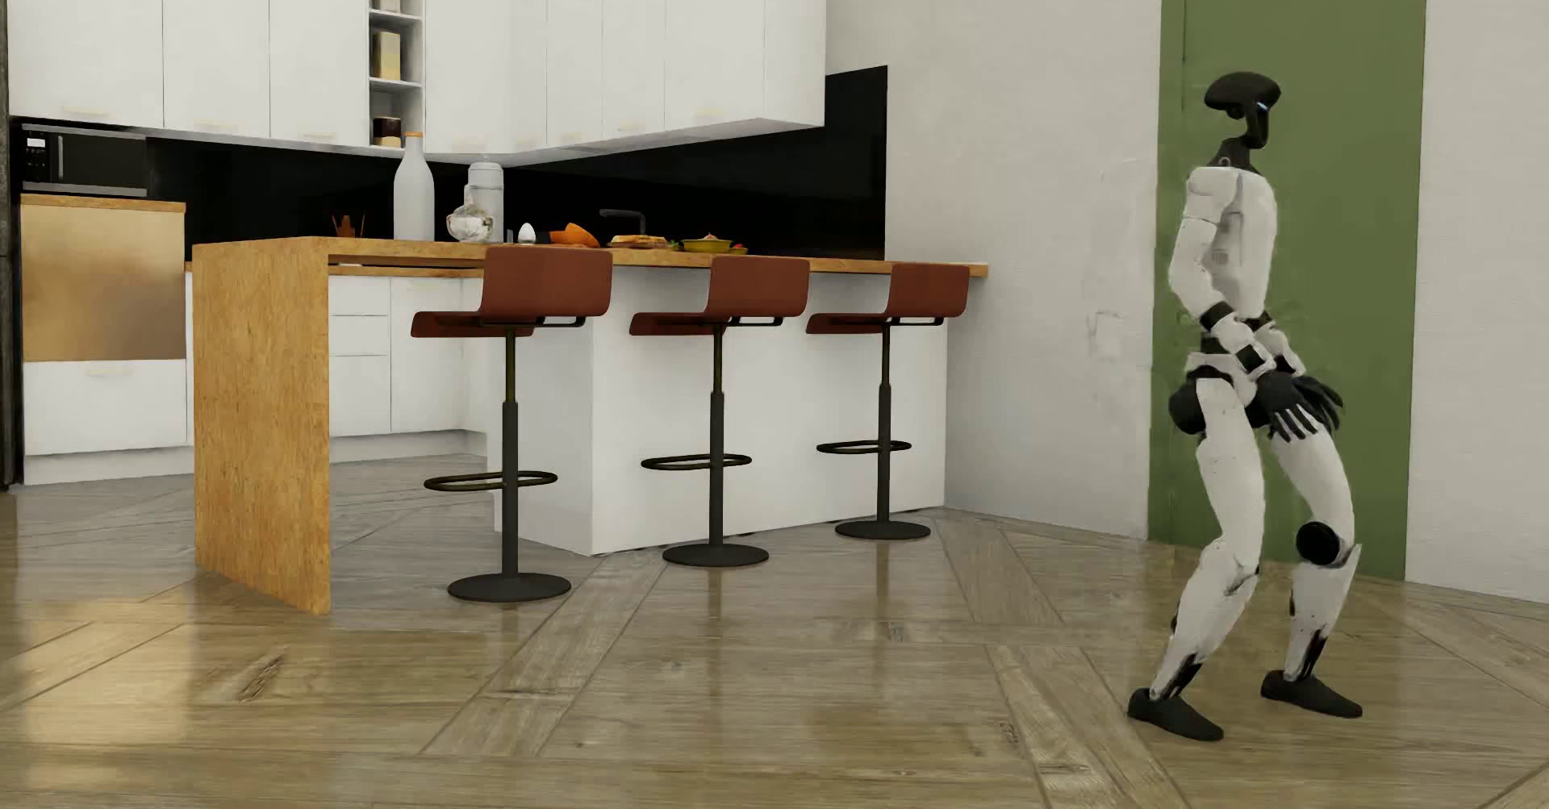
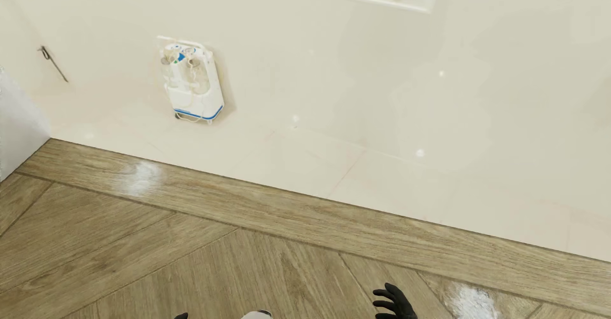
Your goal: Rotate 180
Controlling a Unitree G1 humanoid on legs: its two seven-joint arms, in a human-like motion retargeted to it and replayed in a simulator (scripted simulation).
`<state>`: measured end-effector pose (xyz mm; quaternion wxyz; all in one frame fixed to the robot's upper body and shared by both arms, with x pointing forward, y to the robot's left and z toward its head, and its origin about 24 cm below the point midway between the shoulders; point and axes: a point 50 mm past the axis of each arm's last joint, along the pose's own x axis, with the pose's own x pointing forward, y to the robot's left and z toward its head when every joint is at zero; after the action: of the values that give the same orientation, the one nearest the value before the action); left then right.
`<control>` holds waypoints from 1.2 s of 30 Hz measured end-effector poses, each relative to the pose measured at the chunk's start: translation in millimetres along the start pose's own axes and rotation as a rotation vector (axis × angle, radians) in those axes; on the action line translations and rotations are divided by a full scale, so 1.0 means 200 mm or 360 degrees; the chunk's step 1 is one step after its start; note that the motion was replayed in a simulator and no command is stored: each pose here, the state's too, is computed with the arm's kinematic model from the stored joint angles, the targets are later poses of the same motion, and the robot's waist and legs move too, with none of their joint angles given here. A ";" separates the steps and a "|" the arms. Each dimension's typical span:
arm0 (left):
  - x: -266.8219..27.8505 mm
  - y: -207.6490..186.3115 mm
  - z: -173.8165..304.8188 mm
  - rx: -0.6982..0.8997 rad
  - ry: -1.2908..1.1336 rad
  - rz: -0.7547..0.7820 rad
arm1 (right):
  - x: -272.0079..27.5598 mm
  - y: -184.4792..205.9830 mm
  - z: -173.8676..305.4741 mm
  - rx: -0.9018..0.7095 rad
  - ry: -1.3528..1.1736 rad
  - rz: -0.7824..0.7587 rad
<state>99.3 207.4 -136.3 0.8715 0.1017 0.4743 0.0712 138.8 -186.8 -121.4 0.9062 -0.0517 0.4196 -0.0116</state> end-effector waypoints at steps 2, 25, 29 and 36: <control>-0.01 0.01 -0.02 -0.0019 0.0005 -0.0032 | 0.00 -0.01 0.03 -0.0062 -0.0103 -0.0036; 0.00 0.11 -0.01 -0.0003 -0.0067 0.0076 | -0.04 0.04 -0.03 -0.0230 -0.0136 0.0180; -0.01 0.02 0.04 -0.0130 -0.0100 0.0097 | -0.10 -0.21 -0.24 -0.0064 0.0214 -0.0052; 0.00 0.14 0.01 0.0023 -0.0093 0.0180 | -0.09 -0.13 -0.21 -0.0040 0.0111 0.0038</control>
<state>100.4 235.1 -128.9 0.8789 0.1368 0.4426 0.1140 94.7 -215.7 -131.8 0.8904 -0.0577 0.4515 0.0026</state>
